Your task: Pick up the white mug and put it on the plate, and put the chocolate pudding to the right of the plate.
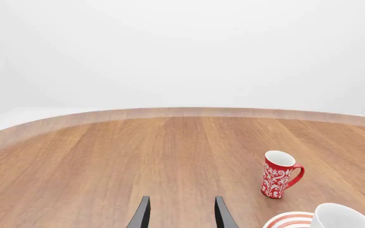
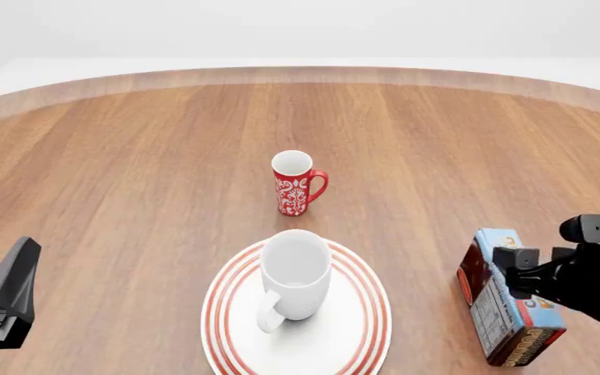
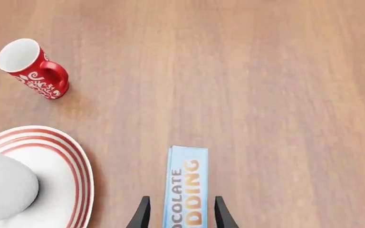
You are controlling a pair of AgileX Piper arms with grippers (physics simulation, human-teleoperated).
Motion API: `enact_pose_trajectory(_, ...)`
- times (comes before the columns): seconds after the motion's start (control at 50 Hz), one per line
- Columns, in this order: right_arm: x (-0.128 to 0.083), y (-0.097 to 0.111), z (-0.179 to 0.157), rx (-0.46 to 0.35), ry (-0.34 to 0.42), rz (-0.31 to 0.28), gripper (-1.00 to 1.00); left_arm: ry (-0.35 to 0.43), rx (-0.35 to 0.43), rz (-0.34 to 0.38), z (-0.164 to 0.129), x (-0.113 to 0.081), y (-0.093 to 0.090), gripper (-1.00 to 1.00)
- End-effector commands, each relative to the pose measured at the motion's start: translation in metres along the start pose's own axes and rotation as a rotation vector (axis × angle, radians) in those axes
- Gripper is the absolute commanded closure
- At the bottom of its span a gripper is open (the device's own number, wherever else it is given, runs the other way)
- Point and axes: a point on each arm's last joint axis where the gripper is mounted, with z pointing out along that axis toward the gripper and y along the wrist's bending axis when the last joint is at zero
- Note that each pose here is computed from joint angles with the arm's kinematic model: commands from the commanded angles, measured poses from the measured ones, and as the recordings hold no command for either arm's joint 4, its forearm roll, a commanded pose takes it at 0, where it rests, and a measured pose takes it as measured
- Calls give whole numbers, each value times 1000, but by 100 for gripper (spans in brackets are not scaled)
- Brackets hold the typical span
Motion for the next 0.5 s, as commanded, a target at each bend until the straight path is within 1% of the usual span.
enact_pose_trajectory(0.02,-18,0,-16,3,-59,22,-100,0,0,0,0,0,0,-100)
enact_pose_trajectory(0.14,-33,0,-39,6,-130,38,-100,0,-1,0,0,0,0,-100)
enact_pose_trajectory(0.22,-38,0,-50,6,-161,46,-100,0,0,0,0,0,0,-100)
enact_pose_trajectory(0.3,-42,-1,-60,7,-201,41,-100,0,0,0,0,0,0,-100)
enact_pose_trajectory(0.34,-45,-1,-67,14,-237,32,-100,0,0,0,0,0,0,-100)
enact_pose_trajectory(0.38,-45,-1,-66,15,-240,31,-100,0,0,-1,0,0,0,-100)
enact_pose_trajectory(0.44,-46,-2,-71,20,-272,22,-100,0,0,0,0,0,0,-100)
enact_pose_trajectory(0.46,-46,-2,-71,20,-272,22,-100,0,0,0,0,0,0,-100)
enact_pose_trajectory(0.5,-47,-2,-76,23,-301,16,-100,0,0,0,0,0,0,-100)
